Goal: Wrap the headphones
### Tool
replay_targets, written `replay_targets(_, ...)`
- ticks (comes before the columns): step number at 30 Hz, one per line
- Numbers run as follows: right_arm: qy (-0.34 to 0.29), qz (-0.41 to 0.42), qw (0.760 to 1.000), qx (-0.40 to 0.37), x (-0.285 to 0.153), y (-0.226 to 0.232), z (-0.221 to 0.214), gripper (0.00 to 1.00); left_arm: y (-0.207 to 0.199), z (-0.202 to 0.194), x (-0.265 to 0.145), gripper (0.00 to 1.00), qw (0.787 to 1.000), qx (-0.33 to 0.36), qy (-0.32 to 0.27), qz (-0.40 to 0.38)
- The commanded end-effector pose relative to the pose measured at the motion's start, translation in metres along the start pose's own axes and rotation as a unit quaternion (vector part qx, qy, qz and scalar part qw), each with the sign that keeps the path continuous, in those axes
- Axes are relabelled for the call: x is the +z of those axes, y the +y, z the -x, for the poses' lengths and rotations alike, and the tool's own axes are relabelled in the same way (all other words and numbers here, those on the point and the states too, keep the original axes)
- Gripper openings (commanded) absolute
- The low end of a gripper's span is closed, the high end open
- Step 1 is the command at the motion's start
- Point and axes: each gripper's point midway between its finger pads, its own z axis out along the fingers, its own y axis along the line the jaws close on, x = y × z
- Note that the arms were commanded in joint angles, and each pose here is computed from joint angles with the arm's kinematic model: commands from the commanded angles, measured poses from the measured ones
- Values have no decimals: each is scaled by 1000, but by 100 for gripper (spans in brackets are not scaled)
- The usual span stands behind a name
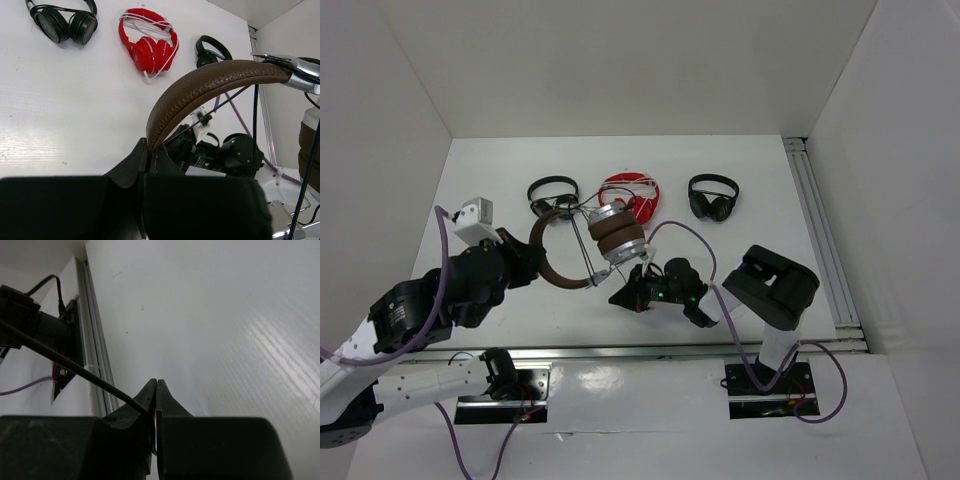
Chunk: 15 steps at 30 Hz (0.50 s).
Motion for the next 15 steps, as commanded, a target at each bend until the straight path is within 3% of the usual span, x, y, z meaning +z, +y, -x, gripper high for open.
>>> replay_targets(1, -19, 7, 1000, -3, 1, 1, -7, 8, -19, 46, -17, 0, 992, -103, -65, -39)
replay_targets(15, 4, 2, 1000, 12, -1, -7, -36, 15, -9, 51, -21, 0, 992, -103, -71, -20)
